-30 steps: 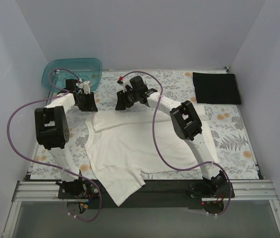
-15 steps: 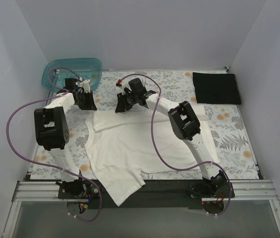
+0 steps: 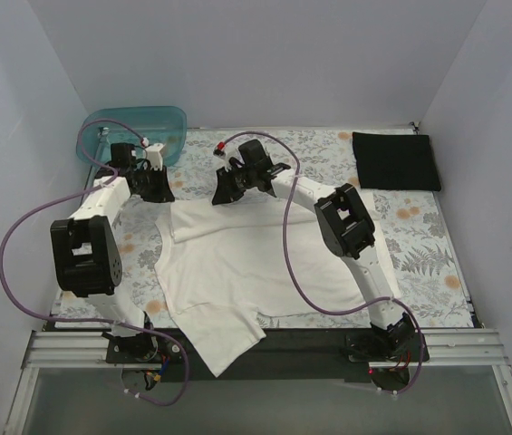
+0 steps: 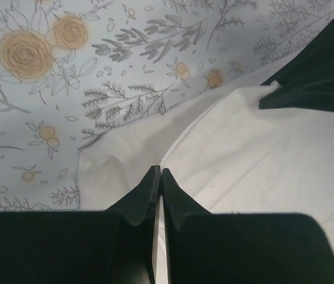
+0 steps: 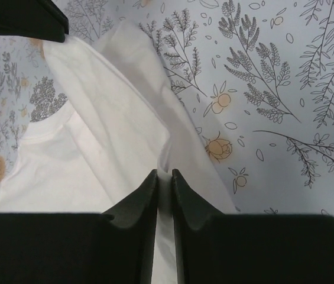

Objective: Fold and stack the t-shirts
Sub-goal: Fold the tshirt

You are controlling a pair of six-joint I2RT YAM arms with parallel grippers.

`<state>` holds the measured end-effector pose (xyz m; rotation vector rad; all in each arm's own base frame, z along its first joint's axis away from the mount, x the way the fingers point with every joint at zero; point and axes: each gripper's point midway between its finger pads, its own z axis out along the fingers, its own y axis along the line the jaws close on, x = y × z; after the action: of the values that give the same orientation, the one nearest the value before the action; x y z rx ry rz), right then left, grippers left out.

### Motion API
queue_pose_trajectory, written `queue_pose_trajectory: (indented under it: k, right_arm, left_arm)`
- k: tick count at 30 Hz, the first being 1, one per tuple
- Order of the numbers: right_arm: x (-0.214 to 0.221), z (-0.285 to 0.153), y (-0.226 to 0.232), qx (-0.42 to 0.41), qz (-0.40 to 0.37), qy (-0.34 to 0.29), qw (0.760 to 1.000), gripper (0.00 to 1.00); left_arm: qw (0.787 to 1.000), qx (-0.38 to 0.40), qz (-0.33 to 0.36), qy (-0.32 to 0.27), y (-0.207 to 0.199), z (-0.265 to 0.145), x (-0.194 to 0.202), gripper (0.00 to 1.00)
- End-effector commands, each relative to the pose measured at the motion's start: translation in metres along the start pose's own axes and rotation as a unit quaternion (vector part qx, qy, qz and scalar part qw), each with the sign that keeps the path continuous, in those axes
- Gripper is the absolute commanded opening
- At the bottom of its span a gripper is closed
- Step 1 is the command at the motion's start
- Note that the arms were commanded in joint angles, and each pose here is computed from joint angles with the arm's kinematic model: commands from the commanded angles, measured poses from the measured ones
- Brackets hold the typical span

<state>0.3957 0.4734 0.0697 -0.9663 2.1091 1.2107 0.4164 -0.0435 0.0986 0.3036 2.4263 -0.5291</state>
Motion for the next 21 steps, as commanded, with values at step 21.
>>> queue_pose_trajectory:
  k: [21]
  right_arm:
    - [0.077, -0.054, 0.095, -0.091, -0.002, 0.062, 0.994, 0.11]
  left_arm:
    - [0.99, 0.082, 0.108, 0.05, -0.068, -0.064, 0.117, 0.0]
